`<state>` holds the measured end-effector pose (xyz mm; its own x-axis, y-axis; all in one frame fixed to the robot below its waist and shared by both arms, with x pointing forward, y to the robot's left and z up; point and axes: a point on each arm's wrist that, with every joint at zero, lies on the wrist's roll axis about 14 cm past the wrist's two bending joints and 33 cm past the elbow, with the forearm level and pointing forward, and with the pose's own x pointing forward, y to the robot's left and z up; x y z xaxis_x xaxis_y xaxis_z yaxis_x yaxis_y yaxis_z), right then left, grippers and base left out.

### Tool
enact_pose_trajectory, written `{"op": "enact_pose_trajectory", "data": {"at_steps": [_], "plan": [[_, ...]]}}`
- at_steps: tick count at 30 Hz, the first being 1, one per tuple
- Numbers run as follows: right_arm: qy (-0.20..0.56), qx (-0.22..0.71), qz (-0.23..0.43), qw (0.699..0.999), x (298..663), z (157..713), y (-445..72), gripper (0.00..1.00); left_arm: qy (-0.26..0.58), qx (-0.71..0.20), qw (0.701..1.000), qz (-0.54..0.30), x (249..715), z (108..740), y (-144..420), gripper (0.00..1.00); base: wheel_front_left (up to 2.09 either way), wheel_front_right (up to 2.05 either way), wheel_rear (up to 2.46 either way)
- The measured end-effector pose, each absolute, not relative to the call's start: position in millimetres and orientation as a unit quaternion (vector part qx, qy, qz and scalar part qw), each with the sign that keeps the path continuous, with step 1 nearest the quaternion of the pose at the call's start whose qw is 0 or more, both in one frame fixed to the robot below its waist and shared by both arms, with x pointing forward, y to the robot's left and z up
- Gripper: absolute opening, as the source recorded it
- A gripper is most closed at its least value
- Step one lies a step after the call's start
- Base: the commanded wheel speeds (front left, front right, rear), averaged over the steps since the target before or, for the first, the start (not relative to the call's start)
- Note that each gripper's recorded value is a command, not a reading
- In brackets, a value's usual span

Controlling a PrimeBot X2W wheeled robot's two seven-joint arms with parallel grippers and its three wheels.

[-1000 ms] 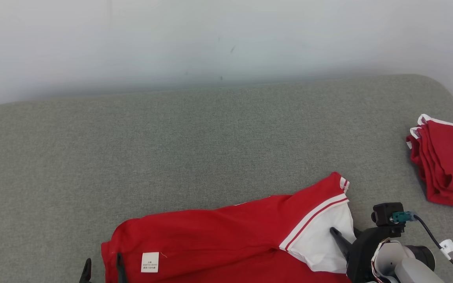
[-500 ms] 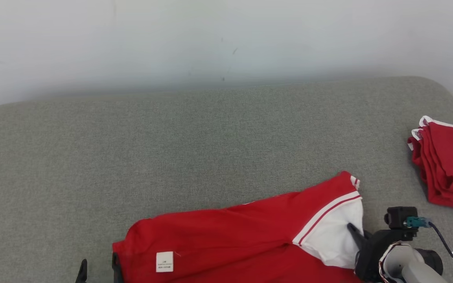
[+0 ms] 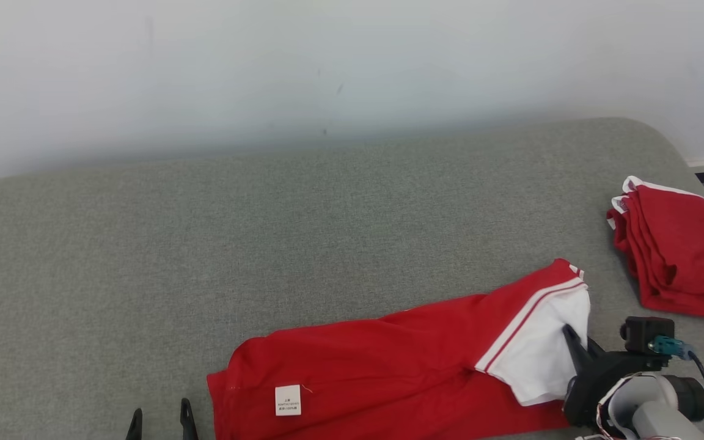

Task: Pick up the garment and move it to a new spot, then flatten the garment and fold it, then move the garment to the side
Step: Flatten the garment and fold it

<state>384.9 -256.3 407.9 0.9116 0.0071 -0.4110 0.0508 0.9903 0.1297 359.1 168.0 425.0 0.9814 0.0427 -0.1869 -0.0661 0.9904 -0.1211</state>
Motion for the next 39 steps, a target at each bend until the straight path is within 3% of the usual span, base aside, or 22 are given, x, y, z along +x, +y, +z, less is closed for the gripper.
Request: {"op": "enact_pose_trajectory", "data": {"at_steps": [15,39], "plan": [[0.175,0.079,0.162,0.968,364.4,444.8,-140.7,0.00,0.087,-0.069,0.994,0.009,358.2,429.7,154.7,1.00,0.00,0.00,0.00],[0.202,0.021,0.415,0.887,343.3,457.4,48.9,0.00,0.087,-0.071,0.992,0.056,332.3,427.6,185.4,1.00,0.00,0.00,0.00]]}}
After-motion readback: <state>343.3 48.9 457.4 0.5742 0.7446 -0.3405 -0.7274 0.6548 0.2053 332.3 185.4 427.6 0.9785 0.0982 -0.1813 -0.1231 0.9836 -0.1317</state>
